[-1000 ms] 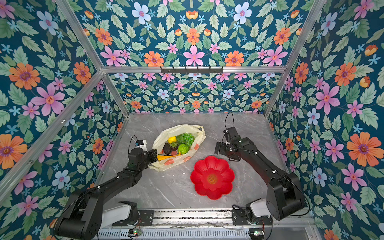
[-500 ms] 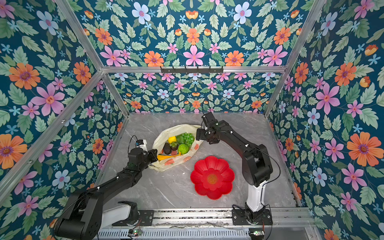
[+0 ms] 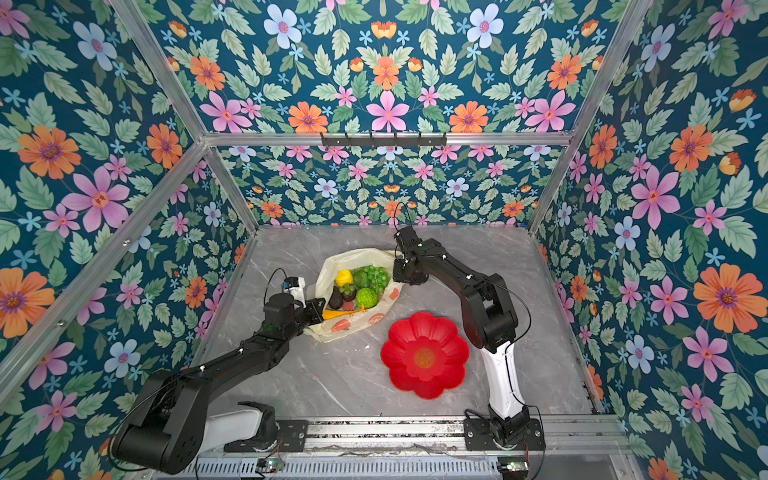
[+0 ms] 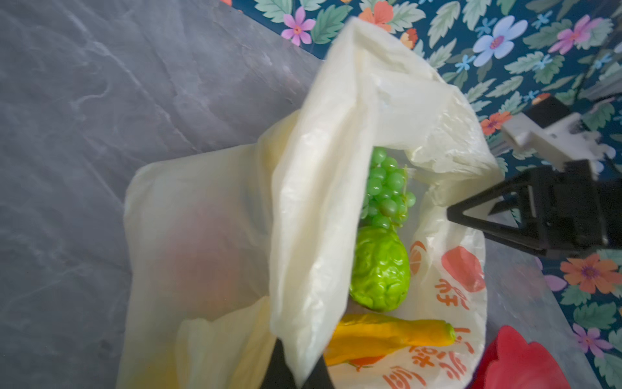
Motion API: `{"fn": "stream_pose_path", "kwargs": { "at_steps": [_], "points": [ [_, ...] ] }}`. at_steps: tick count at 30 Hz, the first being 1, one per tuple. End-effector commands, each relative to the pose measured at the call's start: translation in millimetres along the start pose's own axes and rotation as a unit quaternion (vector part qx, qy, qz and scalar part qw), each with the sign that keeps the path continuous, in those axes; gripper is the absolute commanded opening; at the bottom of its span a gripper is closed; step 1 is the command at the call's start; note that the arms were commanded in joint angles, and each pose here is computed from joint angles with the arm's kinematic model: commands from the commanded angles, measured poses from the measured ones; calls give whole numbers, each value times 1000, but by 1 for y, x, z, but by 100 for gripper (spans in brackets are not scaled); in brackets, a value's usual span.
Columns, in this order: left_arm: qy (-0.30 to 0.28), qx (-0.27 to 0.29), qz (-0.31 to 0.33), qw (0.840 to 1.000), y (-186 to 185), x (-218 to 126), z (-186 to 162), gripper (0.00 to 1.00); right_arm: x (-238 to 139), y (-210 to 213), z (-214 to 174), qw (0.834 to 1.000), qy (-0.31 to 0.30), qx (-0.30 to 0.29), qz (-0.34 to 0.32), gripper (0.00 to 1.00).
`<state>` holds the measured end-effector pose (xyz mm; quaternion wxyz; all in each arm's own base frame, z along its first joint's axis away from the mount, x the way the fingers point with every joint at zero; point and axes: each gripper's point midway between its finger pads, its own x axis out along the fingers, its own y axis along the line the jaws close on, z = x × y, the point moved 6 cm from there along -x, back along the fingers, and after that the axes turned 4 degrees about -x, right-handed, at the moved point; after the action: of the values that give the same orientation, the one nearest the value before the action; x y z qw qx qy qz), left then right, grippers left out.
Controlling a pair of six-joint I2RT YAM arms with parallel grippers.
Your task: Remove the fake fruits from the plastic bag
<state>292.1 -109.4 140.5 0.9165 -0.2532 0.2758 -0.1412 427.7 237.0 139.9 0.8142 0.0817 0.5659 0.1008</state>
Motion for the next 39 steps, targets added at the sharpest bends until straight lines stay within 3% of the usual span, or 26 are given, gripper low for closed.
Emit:
{"fn": "stream_pose_path", "kwargs": {
  "at_steps": [1, 7, 12, 16, 24, 31, 39],
  "points": [
    [-11, 31, -10, 999, -10, 1, 3, 0, 4, -20, 1, 999, -9, 20, -29, 37],
    [-9, 42, -59, 997, -24, 0, 0, 0, 6, -48, -19, 998, -8, 46, -41, 34],
    [14, 44, -60, 997, -26, 9, -6, 0, 7, -66, -36, 997, -3, 68, -42, 32],
    [47, 44, -95, 993, -36, 19, -14, 0, 4, -76, -48, 996, -2, 73, -57, 31],
    [61, 57, -88, 993, -42, 24, -20, 0, -11, -99, -71, 993, -9, 84, -85, 32],
    [34, 61, -66, 995, -38, 16, -15, 0, -33, -101, -77, 993, -26, 80, -89, 32],
    [-27, 60, -4, 998, -24, -2, -3, 0, -68, -62, -70, 994, -59, 21, -93, 64]
  ]
}}
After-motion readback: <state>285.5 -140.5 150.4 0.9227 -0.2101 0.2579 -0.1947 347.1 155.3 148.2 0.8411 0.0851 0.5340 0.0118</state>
